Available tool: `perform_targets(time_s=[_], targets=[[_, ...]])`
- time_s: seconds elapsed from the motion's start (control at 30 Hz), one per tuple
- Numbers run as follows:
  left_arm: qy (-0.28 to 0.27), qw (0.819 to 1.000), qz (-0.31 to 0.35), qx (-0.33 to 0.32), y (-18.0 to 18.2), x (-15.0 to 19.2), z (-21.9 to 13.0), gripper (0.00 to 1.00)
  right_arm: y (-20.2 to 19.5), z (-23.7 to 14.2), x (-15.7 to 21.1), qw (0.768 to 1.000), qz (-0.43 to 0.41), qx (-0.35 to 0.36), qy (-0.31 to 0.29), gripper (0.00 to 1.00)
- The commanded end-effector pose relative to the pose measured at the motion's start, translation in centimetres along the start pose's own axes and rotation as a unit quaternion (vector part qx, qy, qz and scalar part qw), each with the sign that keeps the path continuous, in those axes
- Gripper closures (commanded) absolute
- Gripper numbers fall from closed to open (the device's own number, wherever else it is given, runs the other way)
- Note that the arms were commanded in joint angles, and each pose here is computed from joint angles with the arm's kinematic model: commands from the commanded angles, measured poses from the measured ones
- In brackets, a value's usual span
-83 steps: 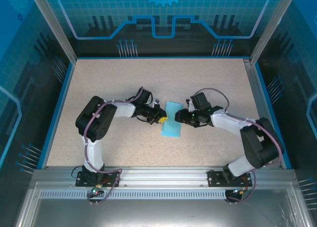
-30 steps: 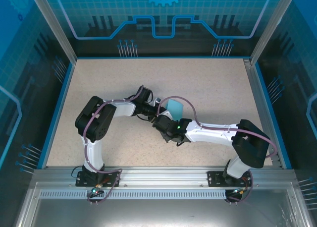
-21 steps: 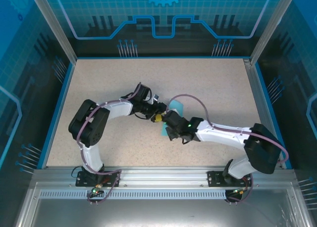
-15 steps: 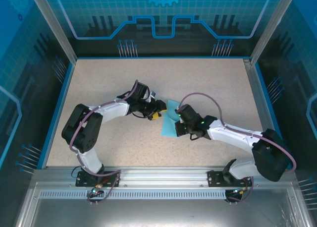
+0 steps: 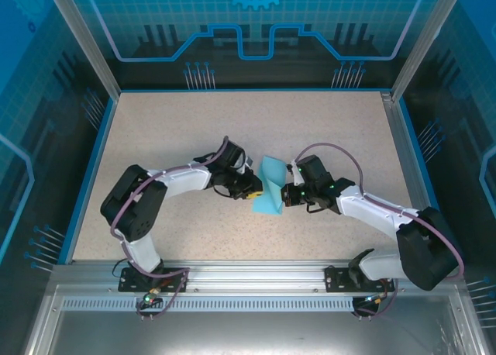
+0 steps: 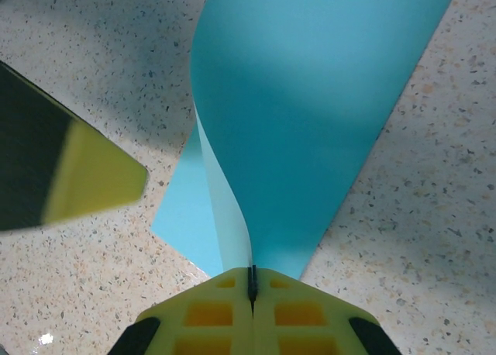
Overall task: Fold a paper plane with a square sheet of paper (pick it up from the middle)
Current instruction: Fold the triangle a second time at the center of the table.
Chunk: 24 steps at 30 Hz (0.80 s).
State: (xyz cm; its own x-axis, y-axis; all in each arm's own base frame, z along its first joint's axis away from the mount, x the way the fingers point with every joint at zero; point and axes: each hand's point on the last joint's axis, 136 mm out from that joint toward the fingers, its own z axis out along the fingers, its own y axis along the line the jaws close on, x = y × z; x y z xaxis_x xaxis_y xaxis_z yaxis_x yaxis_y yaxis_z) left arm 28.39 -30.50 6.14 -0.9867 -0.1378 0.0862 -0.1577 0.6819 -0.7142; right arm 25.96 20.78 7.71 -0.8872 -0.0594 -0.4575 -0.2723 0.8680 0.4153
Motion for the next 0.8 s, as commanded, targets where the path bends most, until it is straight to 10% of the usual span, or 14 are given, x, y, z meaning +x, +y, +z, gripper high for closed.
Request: perform_targets(time_s=[0.0, 0.77], targets=[[0.025, 0.999, 0.007, -0.024, 0.6, 0.9, 1.3, 0.84, -0.3, 0.3, 0.3, 1.0, 0.012, -0.003, 0.008, 0.97], [0.002, 0.984, 0.008, -0.179, 7.3, -0.3, 1.2, 0.91, 1.4, 1.9, -1.1, 0.999, 0.019, -0.033, 0.026, 0.96]])
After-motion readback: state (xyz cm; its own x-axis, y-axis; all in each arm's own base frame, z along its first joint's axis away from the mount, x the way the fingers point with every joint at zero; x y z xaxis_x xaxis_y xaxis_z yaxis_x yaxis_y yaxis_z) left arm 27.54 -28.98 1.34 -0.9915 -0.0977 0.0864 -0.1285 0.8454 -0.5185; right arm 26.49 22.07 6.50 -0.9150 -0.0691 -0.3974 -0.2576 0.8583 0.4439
